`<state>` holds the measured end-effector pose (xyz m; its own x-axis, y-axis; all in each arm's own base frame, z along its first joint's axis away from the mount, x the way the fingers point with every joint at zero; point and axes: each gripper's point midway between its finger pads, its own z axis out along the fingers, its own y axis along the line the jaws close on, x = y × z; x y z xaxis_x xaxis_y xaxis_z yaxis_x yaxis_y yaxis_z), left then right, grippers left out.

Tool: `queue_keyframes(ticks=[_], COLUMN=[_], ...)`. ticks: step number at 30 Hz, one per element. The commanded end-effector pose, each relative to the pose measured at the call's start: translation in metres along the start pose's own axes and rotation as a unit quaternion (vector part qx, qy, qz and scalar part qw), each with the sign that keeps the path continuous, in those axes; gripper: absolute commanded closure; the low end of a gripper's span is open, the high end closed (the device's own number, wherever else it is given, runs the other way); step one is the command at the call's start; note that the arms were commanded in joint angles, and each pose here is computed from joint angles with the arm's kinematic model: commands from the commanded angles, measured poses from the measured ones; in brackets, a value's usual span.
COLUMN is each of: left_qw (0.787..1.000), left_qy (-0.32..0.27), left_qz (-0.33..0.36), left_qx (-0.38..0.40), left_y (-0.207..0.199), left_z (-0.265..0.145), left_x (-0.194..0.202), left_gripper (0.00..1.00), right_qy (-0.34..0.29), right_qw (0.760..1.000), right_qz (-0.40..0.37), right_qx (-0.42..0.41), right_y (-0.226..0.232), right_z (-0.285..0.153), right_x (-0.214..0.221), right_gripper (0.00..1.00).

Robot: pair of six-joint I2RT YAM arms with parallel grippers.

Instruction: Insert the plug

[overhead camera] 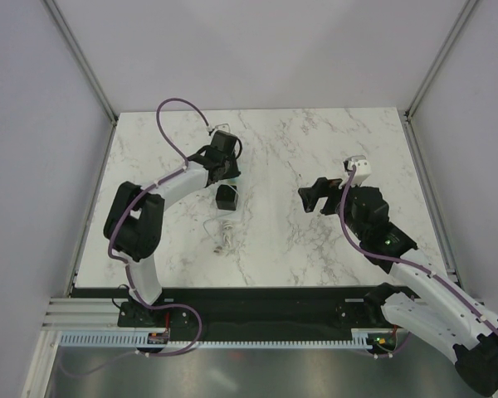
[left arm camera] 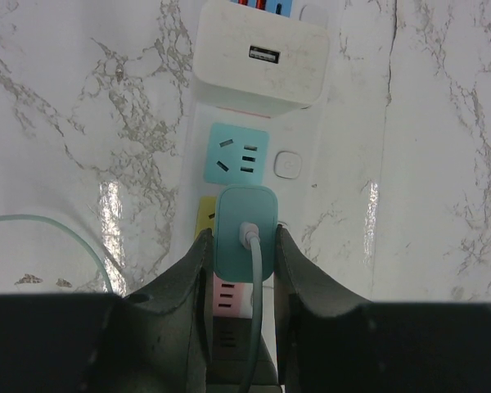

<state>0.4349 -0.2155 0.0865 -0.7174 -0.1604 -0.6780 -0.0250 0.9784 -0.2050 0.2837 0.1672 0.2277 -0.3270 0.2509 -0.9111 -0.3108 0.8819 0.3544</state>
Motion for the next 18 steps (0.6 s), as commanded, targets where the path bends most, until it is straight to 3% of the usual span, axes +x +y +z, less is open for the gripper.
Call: queue_keyframes(ticks=[1, 18], left_qw=[0.998, 0.990], left_qy=[0.065, 0.131], left_qz=[-0.006, -0.003], left_qx=[-0.026, -0.044], left_y=[0.010, 0.019], left_z=[0.014, 0.025], left_x=[0.059, 0.112], left_gripper=[0.98, 0.98], right_qy=[-0.013, 0.006], right_qw=[1.000, 1.000], right_qz=[0.000, 0.004], right_qx=[0.000, -0.011], right_y=[-0.001, 0.002], right_z=[-0.001, -0.002], right_x=[-0.005, 0.004], right_gripper=[0.02, 0.02])
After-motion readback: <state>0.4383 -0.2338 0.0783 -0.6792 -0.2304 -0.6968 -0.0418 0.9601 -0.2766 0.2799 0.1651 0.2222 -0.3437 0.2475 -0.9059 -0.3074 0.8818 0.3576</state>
